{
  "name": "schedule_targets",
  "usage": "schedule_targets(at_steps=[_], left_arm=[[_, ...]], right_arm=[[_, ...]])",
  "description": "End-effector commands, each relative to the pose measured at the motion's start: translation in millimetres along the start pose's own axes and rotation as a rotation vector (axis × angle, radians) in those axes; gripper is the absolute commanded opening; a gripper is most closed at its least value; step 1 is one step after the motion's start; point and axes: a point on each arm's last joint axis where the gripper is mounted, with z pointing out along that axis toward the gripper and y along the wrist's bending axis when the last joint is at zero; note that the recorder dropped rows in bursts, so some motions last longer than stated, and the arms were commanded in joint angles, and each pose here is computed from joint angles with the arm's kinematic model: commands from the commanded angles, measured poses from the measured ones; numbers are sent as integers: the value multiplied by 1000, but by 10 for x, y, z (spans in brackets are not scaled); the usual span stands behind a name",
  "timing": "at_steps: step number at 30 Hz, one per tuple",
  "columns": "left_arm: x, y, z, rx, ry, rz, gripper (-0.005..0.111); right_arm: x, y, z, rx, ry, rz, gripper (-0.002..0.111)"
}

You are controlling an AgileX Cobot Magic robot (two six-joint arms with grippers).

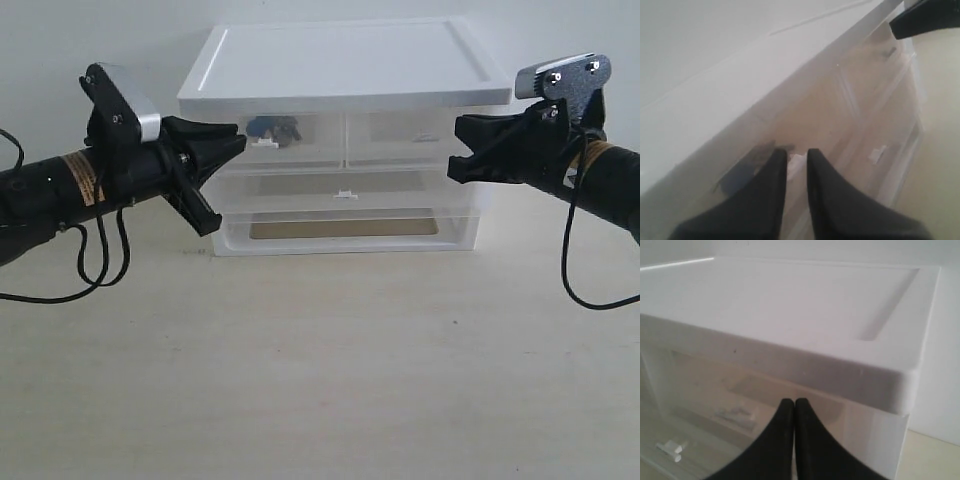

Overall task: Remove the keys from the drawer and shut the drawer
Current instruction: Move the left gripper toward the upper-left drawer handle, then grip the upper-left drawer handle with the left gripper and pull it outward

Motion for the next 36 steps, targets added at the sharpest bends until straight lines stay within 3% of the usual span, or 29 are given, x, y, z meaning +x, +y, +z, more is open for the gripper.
schedule_targets(at_steps=[1, 4, 6, 11, 15, 17, 23, 25, 28, 31, 36], left_arm=[[40, -83, 70, 27, 7, 211, 40], [104, -169, 129, 51, -1, 427, 55], [145, -191, 178, 28, 1, 533, 55], [164, -185, 275, -59, -13, 641, 54], [109, -195, 303, -89, -84, 683, 54], [107, -155, 307, -124, -70, 689, 52], [167, -157, 312, -99, -3, 764, 39], [152, -137, 326, -104, -5, 769, 24], [176, -102, 355, -85, 44, 772, 12], [215, -73, 376, -60, 106, 777, 10], [205, -65, 381, -63, 103, 779, 10]], right_arm=[[-26, -70, 21, 46, -4, 19, 0], [-20, -72, 21, 49, 3, 19, 0], [-20, -72, 21, 49, 3, 19, 0], [-16, -73, 21, 50, 6, 21, 0], [-8, -76, 21, 54, 16, 21, 0], [-9, -76, 21, 53, 14, 19, 0], [-9, -83, 20, 61, 14, 26, 0], [-9, -83, 20, 61, 14, 26, 0], [-9, -83, 20, 61, 14, 26, 0], [-9, -84, 20, 62, 14, 27, 0], [-9, -84, 20, 62, 14, 27, 0]])
